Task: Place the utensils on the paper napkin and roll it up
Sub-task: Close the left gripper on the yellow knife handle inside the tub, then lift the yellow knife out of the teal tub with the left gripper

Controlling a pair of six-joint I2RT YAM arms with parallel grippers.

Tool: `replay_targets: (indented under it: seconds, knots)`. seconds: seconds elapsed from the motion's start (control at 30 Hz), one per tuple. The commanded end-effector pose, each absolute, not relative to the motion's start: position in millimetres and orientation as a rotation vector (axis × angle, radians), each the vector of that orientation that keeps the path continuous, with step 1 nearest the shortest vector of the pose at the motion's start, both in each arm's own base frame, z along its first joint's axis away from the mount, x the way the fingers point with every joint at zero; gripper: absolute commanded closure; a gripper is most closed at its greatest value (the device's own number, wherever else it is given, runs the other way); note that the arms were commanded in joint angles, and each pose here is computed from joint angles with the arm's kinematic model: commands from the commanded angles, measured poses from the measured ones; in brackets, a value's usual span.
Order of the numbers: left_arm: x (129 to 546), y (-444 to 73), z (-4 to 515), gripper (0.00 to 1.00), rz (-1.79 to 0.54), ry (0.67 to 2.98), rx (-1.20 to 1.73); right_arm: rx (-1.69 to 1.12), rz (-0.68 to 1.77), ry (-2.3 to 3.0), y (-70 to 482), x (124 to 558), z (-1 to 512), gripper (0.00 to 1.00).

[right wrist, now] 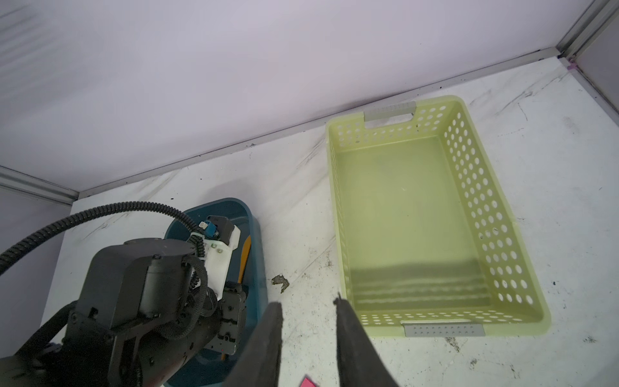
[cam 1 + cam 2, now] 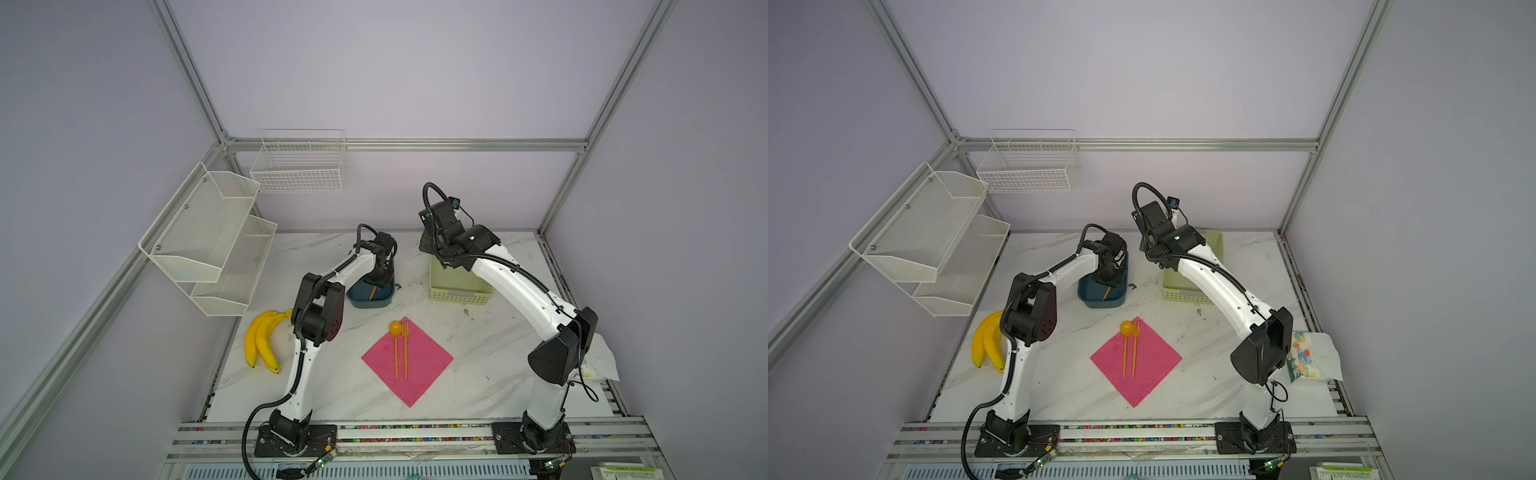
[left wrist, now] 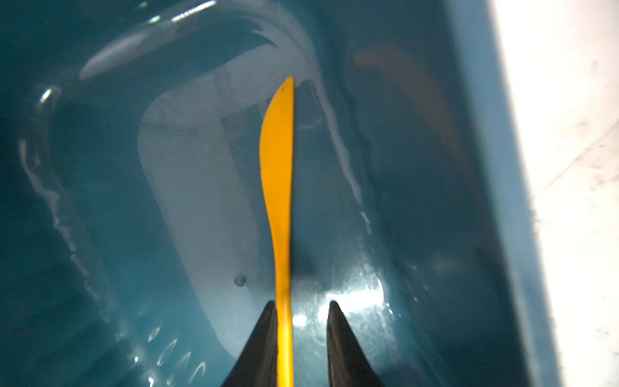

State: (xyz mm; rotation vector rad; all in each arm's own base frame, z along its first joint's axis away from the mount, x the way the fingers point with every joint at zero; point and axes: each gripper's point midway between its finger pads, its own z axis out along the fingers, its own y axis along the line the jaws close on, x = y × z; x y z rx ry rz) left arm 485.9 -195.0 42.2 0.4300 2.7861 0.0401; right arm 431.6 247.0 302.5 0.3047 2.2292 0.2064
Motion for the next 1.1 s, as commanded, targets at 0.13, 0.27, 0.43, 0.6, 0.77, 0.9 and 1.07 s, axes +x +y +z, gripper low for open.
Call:
replay_targets:
  seconds: [0.13, 0.27, 0.43, 0.6, 0.77, 0.9, 1.07]
  knots:
    - [479, -186, 23, 0.74, 0.094, 2.837, 0.436, 0.313, 0.192, 2.218, 238, 429, 307, 0.69]
    - [474, -184, 15, 0.75, 0.083, 2.871, 0.431, 0.31, 0.192, 2.224, 240, 429, 305, 0.69]
    - [464, -180, 4, 0.78, 0.08, 2.928, 0.43, 0.312, 0.202, 2.223, 240, 429, 306, 0.69]
    - [459, -177, -7, 0.8, 0.072, 2.967, 0.412, 0.31, 0.199, 2.224, 240, 428, 305, 0.69]
    - [460, -176, -6, 0.85, 0.074, 2.967, 0.395, 0.313, 0.196, 2.223, 239, 428, 305, 0.69]
    - [462, -172, -2, 0.88, 0.094, 2.956, 0.387, 0.312, 0.196, 2.22, 238, 427, 307, 0.69]
    - [471, -170, 16, 0.9, 0.093, 2.91, 0.371, 0.314, 0.196, 2.212, 236, 427, 311, 0.69]
